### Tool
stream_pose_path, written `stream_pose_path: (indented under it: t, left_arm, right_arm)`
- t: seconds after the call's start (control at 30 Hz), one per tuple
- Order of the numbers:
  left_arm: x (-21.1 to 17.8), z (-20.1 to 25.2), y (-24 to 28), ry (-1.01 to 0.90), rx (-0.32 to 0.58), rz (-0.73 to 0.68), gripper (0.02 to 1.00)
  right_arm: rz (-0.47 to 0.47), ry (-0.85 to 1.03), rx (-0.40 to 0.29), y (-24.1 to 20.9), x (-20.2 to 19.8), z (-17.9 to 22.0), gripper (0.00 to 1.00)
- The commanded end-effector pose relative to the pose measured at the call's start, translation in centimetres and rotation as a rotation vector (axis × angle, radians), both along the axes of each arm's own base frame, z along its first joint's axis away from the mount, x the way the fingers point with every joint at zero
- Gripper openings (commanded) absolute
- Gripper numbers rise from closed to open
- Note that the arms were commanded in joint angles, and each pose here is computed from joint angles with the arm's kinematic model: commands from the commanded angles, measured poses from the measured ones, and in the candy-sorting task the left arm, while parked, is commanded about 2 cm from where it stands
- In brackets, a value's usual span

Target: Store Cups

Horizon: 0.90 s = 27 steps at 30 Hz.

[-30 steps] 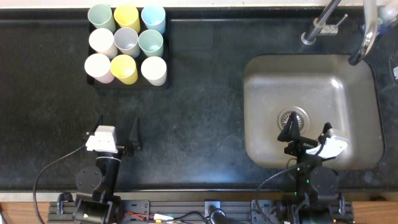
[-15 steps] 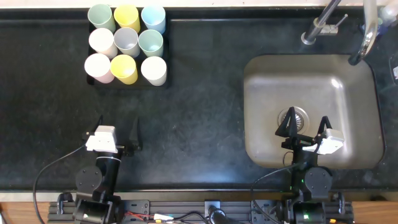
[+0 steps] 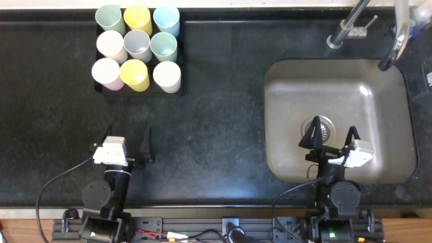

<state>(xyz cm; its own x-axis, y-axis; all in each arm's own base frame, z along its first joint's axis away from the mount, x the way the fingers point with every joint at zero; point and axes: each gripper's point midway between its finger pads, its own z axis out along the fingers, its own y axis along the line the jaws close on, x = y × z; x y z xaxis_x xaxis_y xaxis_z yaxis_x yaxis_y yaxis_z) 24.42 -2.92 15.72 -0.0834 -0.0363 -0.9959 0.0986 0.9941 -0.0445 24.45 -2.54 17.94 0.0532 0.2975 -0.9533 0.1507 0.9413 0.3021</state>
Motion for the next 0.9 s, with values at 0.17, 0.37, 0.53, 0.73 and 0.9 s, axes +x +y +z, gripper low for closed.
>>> stream_pose_path:
  t: [0.17, 0.37, 0.53, 0.73, 0.9]
  left_arm:
    - [0.0, 0.0, -0.3, -0.005, -0.006, -0.014, 0.998]
    - [0.0, 0.0, -0.3, -0.005, -0.006, -0.014, 0.998]
    - [0.0, 0.0, -0.3, -0.005, -0.006, -0.014, 0.998]
    - [0.0, 0.0, -0.3, -0.005, -0.005, -0.014, 0.998]
    - [0.0, 0.0, -0.3, -0.005, -0.006, -0.014, 0.996]
  right_arm:
    - [0.183, 0.019, -0.082, 3.2, 0.2, -0.7, 0.998]
    - [0.263, 0.021, -0.252, 4.6, 0.1, -0.7, 0.998]
    - [0.263, 0.02, -0.241, 4.6, 0.1, -0.7, 0.998]
    - [0.263, 0.02, -0.24, 4.6, 0.1, -0.7, 0.996]
    - [0.265, 0.02, -0.24, 4.6, 0.1, -0.7, 0.996]
